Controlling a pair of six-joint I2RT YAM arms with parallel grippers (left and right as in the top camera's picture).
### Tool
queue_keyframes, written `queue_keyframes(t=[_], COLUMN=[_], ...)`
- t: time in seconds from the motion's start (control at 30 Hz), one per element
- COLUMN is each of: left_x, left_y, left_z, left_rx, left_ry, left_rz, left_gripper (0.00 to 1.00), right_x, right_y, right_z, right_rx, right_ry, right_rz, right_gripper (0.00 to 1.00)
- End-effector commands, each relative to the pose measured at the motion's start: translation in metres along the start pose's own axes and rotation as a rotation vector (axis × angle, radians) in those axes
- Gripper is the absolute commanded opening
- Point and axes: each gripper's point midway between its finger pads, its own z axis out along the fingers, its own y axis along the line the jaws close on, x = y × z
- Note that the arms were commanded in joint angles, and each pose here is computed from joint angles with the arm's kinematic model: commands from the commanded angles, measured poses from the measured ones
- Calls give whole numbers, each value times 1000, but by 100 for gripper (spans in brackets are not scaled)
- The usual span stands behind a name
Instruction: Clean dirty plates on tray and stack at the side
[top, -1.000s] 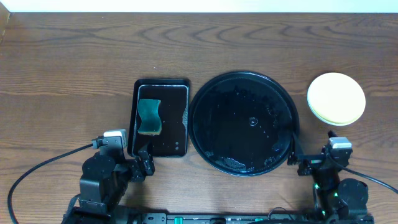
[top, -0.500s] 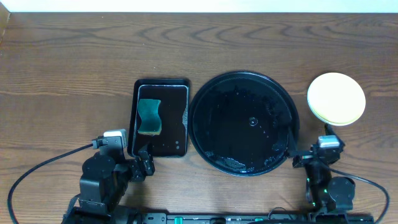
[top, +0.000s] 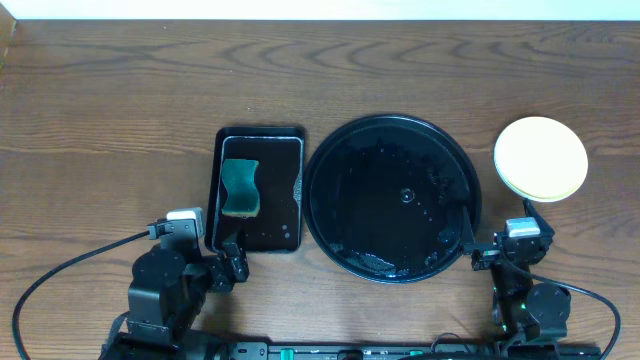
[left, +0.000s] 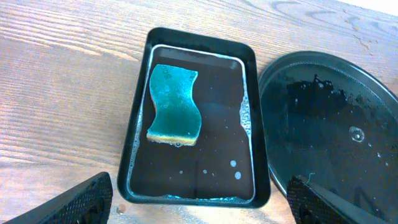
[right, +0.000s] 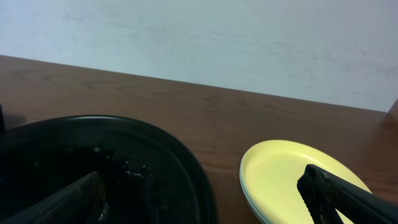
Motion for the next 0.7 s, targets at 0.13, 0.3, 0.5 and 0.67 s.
queue_keyframes(t=[0.13,0.3,0.5,0.67], left_x=[2,2,2,7], left_y=[0,0,0,1], left_z=[1,1,1,1], left_rx=[2,2,2,0], left_ry=[2,2,2,21], left_rz=[19,19,19,17], left_gripper=[90,90,90,90], right_x=[1,1,1,1], right_y=[-4,-4,-4,-4], right_z=[0,0,0,0], right_rx=[19,19,19,19], right_ry=[1,1,1,1], right_rz=[-14,-14,-14,-14], right_gripper=[99,99,99,99])
